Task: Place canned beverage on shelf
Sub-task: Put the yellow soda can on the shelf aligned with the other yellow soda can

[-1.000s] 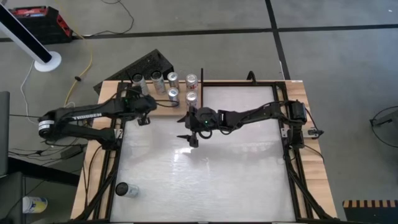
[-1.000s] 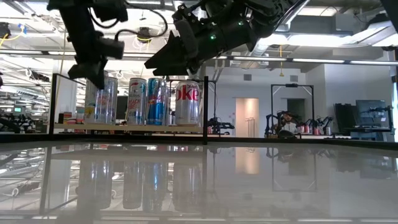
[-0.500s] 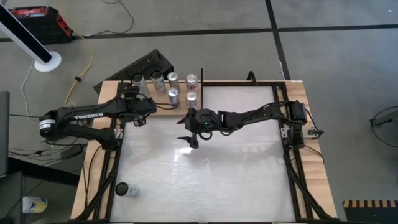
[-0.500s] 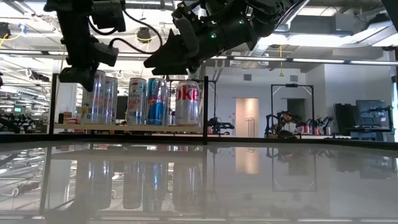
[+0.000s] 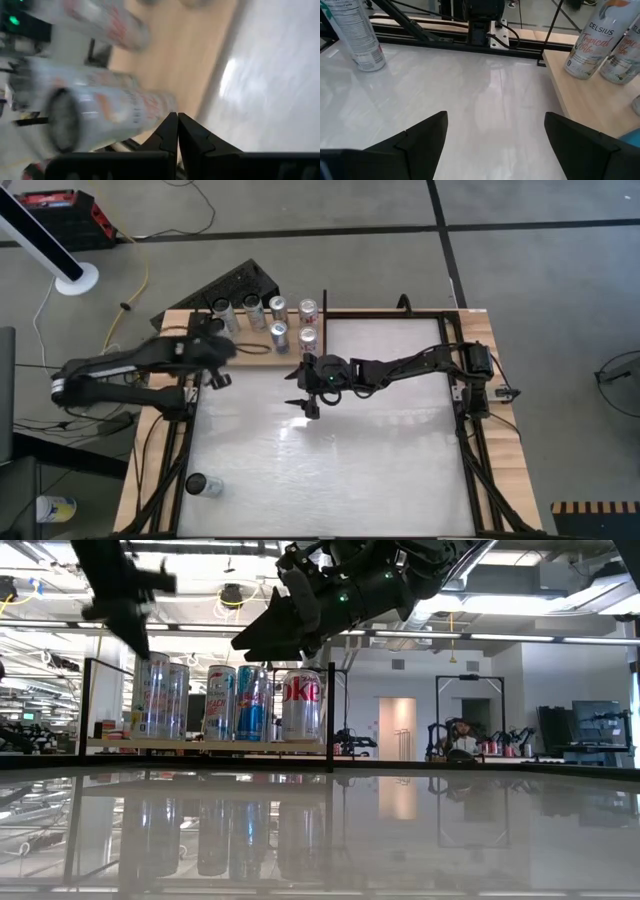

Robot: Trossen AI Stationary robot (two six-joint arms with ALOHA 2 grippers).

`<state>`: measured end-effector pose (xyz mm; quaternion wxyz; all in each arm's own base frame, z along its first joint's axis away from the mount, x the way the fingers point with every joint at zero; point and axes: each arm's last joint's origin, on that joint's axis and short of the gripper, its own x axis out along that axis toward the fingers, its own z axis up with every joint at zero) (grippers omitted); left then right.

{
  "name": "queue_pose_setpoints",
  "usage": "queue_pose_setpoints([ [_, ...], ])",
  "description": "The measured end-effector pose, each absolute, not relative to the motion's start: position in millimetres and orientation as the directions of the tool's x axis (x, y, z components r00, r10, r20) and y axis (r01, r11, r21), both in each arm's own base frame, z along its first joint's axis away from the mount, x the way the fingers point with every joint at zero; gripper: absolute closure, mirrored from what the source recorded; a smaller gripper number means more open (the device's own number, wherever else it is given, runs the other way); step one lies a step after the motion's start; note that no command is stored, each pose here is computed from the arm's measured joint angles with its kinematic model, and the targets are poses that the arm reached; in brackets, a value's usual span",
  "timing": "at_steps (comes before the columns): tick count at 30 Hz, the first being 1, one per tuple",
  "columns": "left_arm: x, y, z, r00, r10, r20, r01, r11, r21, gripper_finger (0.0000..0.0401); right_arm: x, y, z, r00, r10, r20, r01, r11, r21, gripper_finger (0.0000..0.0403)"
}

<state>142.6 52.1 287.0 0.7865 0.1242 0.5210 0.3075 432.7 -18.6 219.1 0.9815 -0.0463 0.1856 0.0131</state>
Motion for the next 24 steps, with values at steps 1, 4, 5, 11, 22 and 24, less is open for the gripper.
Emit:
queue_pose_setpoints([
  [1, 137, 51, 297, 0.298, 0.626, -0.721, -0.382, 0.77, 0.511, 0.0401, 433, -18, 219, 0.93, 0.009, -0.367, -0.044, 0.995, -0.086, 0.0047],
  [4, 116, 51, 319, 0.278, 0.744, -0.608, -0.506, 0.651, 0.565, 0.0401, 433, -19, 219, 0.931, 0.007, -0.364, -0.041, 0.995, -0.087, 0.0047],
  [5, 110, 53, 324, 0.251, 0.785, -0.567, -0.548, 0.598, 0.585, 0.0401, 433, -19, 220, 0.933, 0.007, -0.36, -0.041, 0.995, -0.087, 0.0047],
  [11, 97, 75, 328, 0.032, 0.866, -0.499, -0.635, 0.403, 0.659, 0.0401, 433, -22, 220, 0.936, 0.001, -0.353, -0.034, 0.996, -0.087, 0.0047],
  [22, 84, 125, 334, 0.039, 0.755, -0.655, -0.724, 0.473, 0.502, 0.0401, 433, -13, 220, 0.933, 0.021, -0.361, -0.053, 0.995, -0.079, 0.0047],
  [24, 84, 123, 344, 0.097, 0.736, -0.669, -0.748, 0.498, 0.439, 0.0401, 433, -13, 220, 0.932, 0.021, -0.361, -0.053, 0.995, -0.079, 0.0047],
])
